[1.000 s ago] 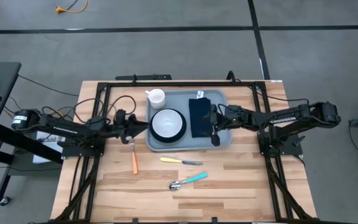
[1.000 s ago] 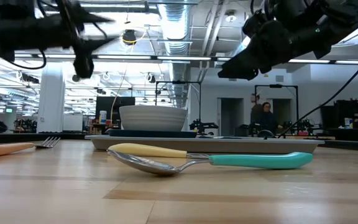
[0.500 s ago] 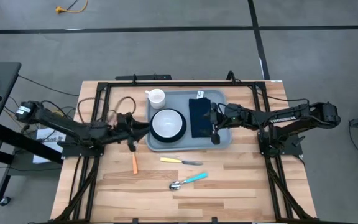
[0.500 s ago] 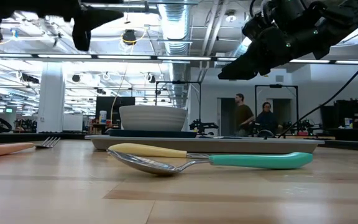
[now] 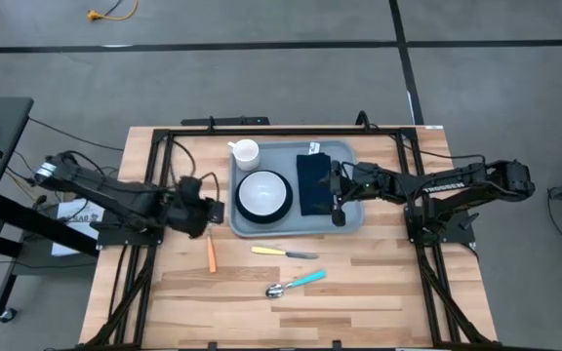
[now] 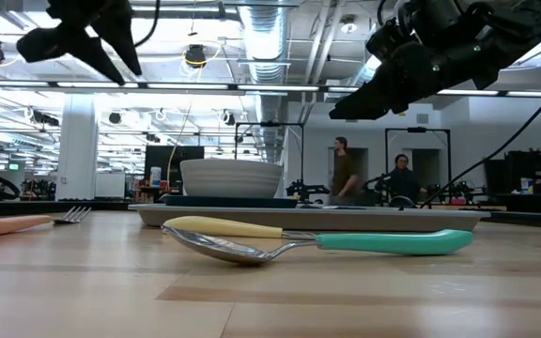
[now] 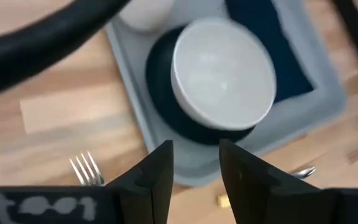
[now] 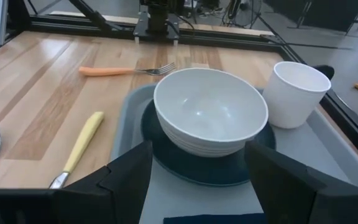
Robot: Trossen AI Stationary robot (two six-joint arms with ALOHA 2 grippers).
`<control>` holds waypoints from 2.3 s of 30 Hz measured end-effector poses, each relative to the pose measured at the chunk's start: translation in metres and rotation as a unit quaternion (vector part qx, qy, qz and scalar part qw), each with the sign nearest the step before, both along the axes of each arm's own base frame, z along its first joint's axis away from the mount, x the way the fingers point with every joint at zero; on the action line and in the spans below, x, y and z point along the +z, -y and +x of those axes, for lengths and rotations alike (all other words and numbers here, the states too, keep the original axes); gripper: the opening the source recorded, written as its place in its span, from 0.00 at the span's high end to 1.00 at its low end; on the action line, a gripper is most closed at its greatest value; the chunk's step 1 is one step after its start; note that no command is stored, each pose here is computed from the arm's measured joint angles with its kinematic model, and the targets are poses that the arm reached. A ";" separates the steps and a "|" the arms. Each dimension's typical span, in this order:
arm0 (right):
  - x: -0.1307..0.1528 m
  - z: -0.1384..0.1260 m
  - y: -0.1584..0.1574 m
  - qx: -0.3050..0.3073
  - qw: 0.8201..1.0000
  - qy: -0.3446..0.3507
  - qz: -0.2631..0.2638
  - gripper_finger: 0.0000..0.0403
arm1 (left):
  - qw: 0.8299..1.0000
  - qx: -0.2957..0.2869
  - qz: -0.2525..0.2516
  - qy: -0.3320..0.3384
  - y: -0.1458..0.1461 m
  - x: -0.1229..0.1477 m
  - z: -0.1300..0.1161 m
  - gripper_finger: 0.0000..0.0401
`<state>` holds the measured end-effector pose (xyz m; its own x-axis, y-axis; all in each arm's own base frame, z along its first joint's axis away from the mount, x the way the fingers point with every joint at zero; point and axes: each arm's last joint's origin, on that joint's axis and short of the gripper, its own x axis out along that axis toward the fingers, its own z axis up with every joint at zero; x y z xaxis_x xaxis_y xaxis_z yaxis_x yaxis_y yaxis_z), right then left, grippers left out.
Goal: Set up tray
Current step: Put the orange fork on top of the black napkin on the gray tray
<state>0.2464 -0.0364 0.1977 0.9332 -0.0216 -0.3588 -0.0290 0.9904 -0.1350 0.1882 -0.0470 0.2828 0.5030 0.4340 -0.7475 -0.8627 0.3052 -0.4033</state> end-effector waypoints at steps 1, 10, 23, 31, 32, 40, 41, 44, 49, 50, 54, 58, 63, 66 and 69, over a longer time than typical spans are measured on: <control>0.000 0.000 0.000 0.000 1.000 0.000 0.000 0.38 | 1.000 0.000 -0.004 -0.009 0.003 -0.005 0.006 0.71; 0.000 0.000 0.000 0.000 1.000 0.000 0.000 0.38 | 0.983 0.069 -0.050 -0.162 0.023 -0.052 0.019 0.71; -0.002 -0.001 0.000 0.005 1.000 -0.012 -0.009 0.38 | 0.979 0.035 -0.130 -0.156 0.045 -0.068 0.035 0.71; -0.003 -0.001 0.000 0.005 1.000 -0.015 -0.008 0.38 | 0.970 0.023 -0.141 -0.197 0.039 -0.069 0.033 0.71; -0.003 -0.001 0.000 0.005 1.000 -0.015 -0.008 0.38 | 0.969 0.020 -0.142 -0.200 0.039 -0.069 0.033 0.71; -0.003 -0.001 0.000 0.005 1.000 -0.015 -0.008 0.38 | 0.962 0.008 -0.152 -0.228 0.035 -0.069 0.031 0.61; -0.003 -0.001 0.000 0.005 1.000 -0.016 -0.008 0.38 | 0.961 0.009 -0.151 -0.230 0.035 -0.069 0.031 0.60; -0.003 -0.001 0.000 0.005 1.000 -0.019 -0.007 0.38 | 0.961 -0.007 -0.145 -0.235 0.035 -0.069 0.031 0.58; -0.005 -0.002 0.000 0.005 1.000 -0.025 -0.006 0.38 | 0.961 -0.025 -0.138 -0.240 0.035 -0.069 0.031 0.58; -0.005 -0.002 0.000 0.005 1.000 -0.027 -0.006 0.38 | 0.961 -0.024 -0.138 -0.240 0.035 -0.069 0.031 0.58; -0.005 -0.002 0.000 0.005 1.000 -0.030 -0.005 0.38 | 0.961 0.004 -0.147 -0.236 0.034 -0.075 0.028 0.58; -0.006 -0.002 0.000 0.006 0.999 -0.032 -0.005 0.38 | 0.957 0.038 -0.167 -0.232 0.032 -0.094 0.022 0.58; -0.007 -0.003 0.000 0.005 0.999 -0.039 -0.004 0.38 | 0.957 0.058 -0.176 -0.221 0.030 -0.116 0.015 0.58; -0.007 -0.003 0.000 0.005 0.999 -0.041 -0.003 0.38 | 0.956 0.066 -0.174 -0.227 0.028 -0.123 0.010 0.58; -0.007 -0.003 -0.001 0.006 0.999 -0.041 -0.003 0.38 | 0.955 0.073 -0.174 -0.229 0.027 -0.127 0.008 0.58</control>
